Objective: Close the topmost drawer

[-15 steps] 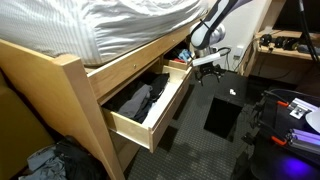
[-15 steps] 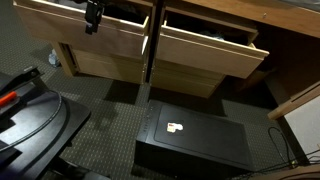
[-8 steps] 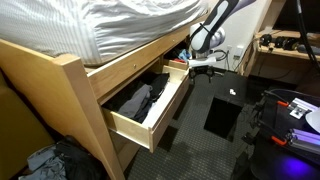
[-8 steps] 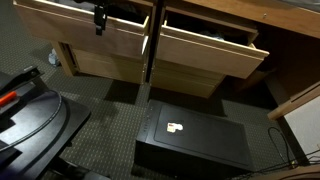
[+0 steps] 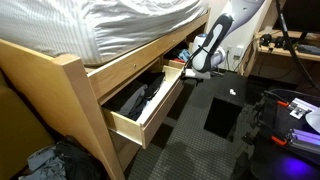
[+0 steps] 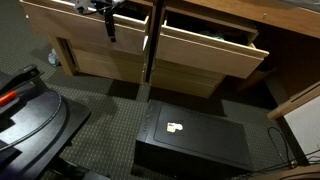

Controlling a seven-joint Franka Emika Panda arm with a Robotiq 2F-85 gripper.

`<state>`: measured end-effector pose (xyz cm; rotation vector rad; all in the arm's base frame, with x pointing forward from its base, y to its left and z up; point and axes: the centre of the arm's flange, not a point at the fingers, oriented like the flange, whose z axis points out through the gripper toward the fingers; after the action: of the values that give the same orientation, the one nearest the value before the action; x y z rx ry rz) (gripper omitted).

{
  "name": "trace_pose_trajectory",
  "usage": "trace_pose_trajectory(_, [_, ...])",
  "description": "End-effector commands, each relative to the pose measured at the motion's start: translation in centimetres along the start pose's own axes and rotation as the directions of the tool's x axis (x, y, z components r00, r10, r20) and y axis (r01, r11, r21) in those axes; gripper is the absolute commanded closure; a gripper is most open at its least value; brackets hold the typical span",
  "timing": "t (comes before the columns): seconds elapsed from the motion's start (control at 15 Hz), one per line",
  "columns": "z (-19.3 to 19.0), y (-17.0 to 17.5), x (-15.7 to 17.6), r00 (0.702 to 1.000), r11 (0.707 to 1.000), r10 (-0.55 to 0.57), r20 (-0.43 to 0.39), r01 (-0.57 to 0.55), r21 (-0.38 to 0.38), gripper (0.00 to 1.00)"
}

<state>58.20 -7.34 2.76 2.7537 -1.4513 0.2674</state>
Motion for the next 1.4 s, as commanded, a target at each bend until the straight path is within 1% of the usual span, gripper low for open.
trace_pose_trajectory(0.0, [0.4, 0.1, -0.1, 1.000, 1.000, -0.002, -0.013, 0.003, 0.020, 0.00])
trace_pose_trajectory(0.4, [0.6, 0.4, 0.3, 1.000, 0.999, 0.000, -0.021, 0.001, 0.034, 0.00])
trace_pose_trajectory(0.47, [0.8, 1.1, 0.3, 0.999, 0.995, 0.013, -0.047, -0.008, 0.104, 0.00])
trace_pose_trajectory(0.53, [1.0, 1.1, 0.4, 0.997, 0.988, 0.011, -0.077, 0.001, 0.155, 0.00])
trace_pose_trajectory(0.6, [1.2, 0.8, 0.4, 0.993, 0.976, 0.017, -0.115, 0.009, 0.217, 0.00])
trace_pose_trajectory(0.73, [1.3, 0.5, 0.1, 0.989, 0.948, 0.021, -0.143, 0.025, 0.316, 0.00])
trace_pose_trajectory(0.8, [1.4, 0.2, -0.1, 0.988, 0.933, 0.012, -0.155, 0.045, 0.358, 0.00])
trace_pose_trajectory(0.87, [1.7, 0.1, 0.1, 0.987, 0.923, 0.005, -0.162, 0.058, 0.379, 0.00])
trace_pose_trajectory(0.93, [2.2, -0.1, 0.0, 0.988, 0.914, 0.004, -0.156, 0.060, 0.401, 0.00])
trace_pose_trajectory(1.0, [2.8, -0.9, 1.4, 0.991, 0.914, 0.002, -0.131, 0.051, 0.401, 0.00])
trace_pose_trajectory(1.13, [3.6, -1.7, 2.8, 0.995, 0.909, 0.011, -0.103, 0.034, 0.416, 0.00])
trace_pose_trajectory(1.33, [4.6, -1.7, 4.4, 1.000, 0.918, -0.008, -0.029, 0.019, 0.397, 0.00])
